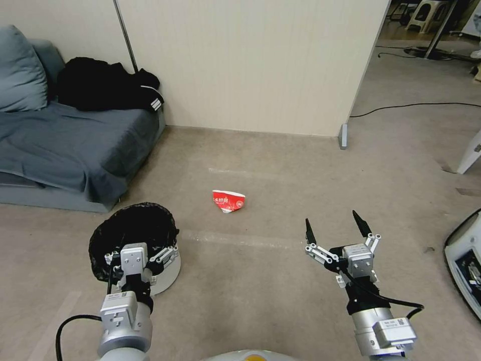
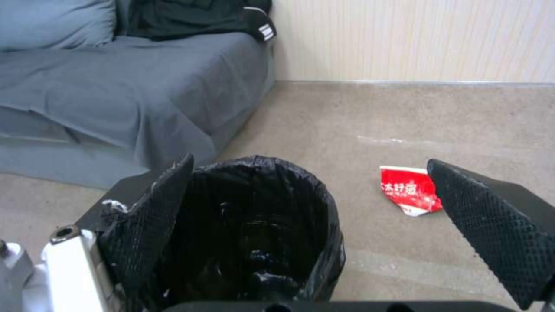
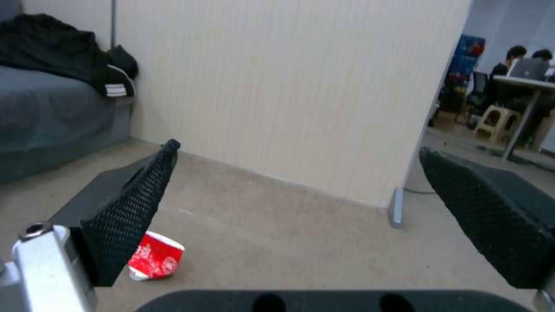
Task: Pick up the trash bin, then pick up the garbage from the floor and place it into the trash bin.
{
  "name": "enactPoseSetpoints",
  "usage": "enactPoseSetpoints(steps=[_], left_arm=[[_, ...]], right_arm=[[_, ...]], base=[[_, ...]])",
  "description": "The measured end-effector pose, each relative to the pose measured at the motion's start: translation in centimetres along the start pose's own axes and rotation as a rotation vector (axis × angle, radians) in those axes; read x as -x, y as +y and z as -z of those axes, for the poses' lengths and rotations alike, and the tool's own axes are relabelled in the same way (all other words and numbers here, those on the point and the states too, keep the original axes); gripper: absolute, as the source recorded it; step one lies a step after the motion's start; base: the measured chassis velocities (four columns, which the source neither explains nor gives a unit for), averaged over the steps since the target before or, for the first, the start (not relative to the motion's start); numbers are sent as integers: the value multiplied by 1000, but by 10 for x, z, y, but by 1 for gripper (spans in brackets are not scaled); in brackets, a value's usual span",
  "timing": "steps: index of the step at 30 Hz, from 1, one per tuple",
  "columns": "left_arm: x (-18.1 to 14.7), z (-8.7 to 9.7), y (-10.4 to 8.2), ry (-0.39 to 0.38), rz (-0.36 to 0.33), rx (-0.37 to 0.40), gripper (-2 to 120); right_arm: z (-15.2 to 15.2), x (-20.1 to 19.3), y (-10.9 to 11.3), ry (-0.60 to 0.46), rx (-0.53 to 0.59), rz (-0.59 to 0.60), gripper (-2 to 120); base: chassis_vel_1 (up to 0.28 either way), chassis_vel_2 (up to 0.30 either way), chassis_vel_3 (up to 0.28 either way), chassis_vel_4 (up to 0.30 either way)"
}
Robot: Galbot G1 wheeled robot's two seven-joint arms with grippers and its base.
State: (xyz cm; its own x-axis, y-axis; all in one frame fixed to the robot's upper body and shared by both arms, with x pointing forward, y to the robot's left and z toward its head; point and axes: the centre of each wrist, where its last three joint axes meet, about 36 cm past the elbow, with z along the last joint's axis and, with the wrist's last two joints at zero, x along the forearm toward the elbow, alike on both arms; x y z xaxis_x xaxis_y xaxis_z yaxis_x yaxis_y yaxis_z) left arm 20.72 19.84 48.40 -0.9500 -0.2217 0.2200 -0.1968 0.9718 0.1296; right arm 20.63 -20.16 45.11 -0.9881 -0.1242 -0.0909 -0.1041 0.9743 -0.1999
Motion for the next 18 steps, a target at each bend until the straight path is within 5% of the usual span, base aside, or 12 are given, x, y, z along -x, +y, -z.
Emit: enactPoseSetpoints(steps=[14,18], left_arm=[[-1,12,8,-9,31,-10,99],[3,14,19,42,73,-2,99]], right_arm=[[-2,0,0,-8,-9,9,100],[-2,0,0,-10,-10,9,100]], base=[[9,-14,-13,10],[0,0,0,0]])
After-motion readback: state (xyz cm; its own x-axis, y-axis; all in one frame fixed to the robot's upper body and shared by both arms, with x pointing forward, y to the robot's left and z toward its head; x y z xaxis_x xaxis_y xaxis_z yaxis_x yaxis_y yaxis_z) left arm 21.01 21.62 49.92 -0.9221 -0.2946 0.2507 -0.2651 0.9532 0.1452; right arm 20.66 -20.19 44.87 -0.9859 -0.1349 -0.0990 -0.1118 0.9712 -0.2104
